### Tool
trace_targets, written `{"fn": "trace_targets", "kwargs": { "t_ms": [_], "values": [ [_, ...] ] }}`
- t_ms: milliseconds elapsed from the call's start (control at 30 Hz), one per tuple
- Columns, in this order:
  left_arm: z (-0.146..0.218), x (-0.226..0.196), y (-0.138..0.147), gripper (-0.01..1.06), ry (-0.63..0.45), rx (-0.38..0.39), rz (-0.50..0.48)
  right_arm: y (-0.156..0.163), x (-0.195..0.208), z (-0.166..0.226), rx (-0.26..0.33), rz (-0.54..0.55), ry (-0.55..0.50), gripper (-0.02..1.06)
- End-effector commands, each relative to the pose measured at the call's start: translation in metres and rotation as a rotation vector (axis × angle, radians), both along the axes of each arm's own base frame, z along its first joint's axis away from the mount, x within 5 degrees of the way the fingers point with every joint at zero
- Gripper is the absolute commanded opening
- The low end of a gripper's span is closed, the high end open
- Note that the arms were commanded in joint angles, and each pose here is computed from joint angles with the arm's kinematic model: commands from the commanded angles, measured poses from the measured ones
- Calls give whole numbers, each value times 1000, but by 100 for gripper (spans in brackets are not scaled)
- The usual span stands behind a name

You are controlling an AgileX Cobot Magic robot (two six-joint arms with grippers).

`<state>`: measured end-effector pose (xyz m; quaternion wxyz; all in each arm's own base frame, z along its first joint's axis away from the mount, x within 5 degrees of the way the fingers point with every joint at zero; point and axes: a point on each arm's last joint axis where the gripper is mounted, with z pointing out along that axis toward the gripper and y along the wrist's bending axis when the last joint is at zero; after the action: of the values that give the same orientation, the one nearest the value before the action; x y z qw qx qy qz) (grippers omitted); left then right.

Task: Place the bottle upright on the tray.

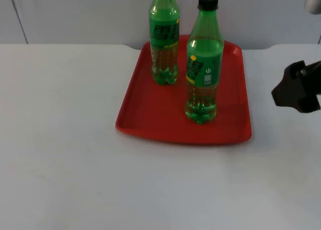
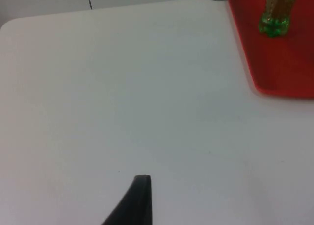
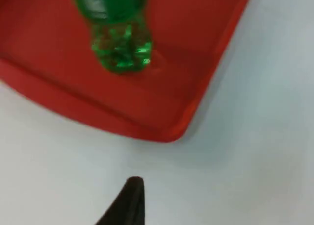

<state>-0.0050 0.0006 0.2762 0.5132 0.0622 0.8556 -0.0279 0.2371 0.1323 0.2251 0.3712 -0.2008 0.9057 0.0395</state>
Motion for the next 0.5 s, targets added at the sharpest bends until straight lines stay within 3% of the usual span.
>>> {"fn": "trace_targets", "kwargs": {
  "t_ms": [0, 233, 467],
  "values": [
    [-1, 0, 0, 105, -1, 2, -9, 6, -10, 5, -3, 31, -5, 105],
    [-1, 0, 0, 105, -1, 2, -9, 25, -47, 33, 56, 137, -49, 105],
    [-1, 0, 0, 105, -1, 2, -9, 16, -65, 53, 85, 132, -74, 105]
  ]
}}
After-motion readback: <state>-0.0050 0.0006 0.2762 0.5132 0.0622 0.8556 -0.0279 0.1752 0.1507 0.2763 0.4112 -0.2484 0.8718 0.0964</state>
